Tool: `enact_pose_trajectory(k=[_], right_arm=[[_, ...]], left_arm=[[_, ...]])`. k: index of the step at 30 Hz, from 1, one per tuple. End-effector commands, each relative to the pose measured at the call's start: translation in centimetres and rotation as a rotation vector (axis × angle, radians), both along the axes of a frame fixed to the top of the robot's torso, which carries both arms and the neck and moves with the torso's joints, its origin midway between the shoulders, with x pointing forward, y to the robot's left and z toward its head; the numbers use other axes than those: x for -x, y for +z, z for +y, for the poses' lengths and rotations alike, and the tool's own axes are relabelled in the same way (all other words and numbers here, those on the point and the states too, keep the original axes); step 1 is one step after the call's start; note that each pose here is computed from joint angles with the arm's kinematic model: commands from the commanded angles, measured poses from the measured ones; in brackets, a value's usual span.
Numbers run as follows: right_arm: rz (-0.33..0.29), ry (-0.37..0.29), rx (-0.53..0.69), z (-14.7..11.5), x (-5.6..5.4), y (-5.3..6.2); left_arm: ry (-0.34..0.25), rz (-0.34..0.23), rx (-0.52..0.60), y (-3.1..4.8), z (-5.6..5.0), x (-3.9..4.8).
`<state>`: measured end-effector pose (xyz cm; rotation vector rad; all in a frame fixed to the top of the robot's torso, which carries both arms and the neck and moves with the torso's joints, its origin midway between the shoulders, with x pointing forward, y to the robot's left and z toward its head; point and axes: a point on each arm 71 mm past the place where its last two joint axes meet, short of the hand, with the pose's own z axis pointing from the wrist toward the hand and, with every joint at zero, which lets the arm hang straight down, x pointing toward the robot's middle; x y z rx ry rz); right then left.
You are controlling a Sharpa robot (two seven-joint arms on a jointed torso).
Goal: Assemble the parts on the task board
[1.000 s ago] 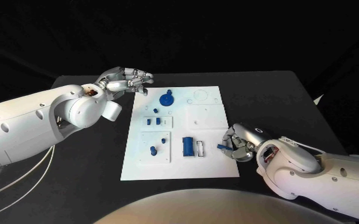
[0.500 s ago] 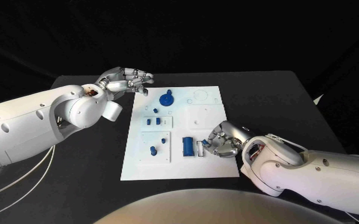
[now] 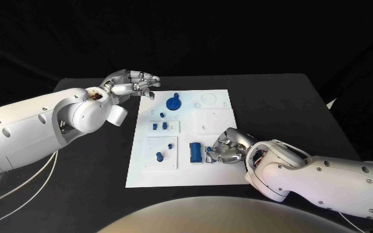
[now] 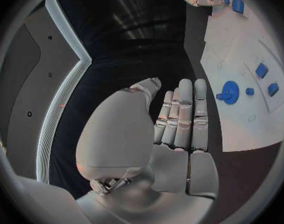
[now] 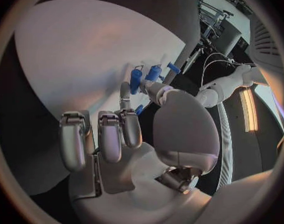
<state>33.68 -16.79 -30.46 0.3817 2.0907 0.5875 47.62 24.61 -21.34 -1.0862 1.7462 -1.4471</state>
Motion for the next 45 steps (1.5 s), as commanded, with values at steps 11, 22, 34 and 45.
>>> enact_pose_trajectory(k=[11, 22, 34, 45], right_arm=[[0.027, 0.011, 0.002, 0.35, -0.04, -0.36], [0.017, 0.015, 0.000, 0.53, -0.10, -0.34], [0.003, 0.024, 0.008, -0.04, -0.03, -0.18], [-0.037, 0.080, 0.011, -0.18, 0.37, 0.34]], left_arm=[[-0.014, 0.000, 0.014, 0.12, -0.18, 0.09], [-0.014, 0.003, 0.012, 0.10, -0.11, 0.10], [-0.013, 0.003, 0.011, 0.06, -0.08, 0.05], [-0.008, 0.004, 0.008, 0.02, 0.11, -0.01]])
